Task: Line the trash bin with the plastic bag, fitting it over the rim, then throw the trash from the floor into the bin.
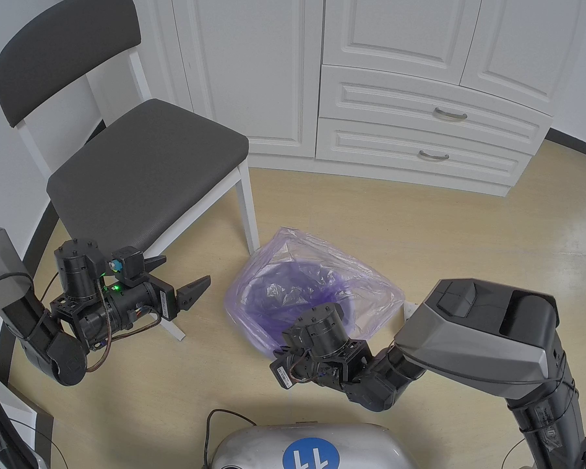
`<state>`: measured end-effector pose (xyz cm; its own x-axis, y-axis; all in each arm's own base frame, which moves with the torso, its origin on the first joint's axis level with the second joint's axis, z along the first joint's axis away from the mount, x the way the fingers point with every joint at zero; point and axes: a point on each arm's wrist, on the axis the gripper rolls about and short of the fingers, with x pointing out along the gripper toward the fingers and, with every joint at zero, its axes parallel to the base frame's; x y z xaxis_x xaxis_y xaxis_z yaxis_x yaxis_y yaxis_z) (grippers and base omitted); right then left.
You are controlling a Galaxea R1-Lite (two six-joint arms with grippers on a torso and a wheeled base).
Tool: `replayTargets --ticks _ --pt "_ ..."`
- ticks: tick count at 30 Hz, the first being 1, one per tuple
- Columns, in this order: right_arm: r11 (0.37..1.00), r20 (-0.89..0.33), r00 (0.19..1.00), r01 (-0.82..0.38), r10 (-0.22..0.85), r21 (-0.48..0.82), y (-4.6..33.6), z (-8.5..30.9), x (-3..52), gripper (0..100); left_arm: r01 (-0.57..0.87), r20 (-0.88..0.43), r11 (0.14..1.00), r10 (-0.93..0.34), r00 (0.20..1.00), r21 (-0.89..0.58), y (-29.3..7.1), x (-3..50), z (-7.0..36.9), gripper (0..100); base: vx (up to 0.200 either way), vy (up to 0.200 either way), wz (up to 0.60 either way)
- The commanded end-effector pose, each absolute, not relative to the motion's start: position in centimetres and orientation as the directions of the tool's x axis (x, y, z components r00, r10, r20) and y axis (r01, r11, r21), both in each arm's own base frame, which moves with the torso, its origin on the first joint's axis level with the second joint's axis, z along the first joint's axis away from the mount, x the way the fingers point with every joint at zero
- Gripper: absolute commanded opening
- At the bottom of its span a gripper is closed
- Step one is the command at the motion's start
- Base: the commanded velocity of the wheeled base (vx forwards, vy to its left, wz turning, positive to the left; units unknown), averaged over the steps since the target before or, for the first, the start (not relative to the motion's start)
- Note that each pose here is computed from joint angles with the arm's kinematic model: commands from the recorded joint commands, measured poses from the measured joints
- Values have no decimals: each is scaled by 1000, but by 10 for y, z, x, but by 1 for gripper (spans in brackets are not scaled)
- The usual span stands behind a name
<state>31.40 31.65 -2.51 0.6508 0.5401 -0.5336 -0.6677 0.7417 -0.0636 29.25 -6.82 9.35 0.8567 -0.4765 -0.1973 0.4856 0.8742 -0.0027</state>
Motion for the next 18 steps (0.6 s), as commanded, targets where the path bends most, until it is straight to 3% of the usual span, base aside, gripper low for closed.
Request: replayTargets --ticks 1,10,18 --pt "738 -537 649 -671 539 -70 310 -14 306 0 486 -195 874 -477 857 -2 -68 293 94 100 0 0 0" --pt "708 -523 652 -695 548 -125 304 11 288 0 487 -195 873 -478 856 -2 -69 292 94 100 0 0 0" --pt "694 -541 655 -699 526 -172 299 12 283 0 486 -195 874 -477 857 -2 -68 292 94 100 0 0 0"
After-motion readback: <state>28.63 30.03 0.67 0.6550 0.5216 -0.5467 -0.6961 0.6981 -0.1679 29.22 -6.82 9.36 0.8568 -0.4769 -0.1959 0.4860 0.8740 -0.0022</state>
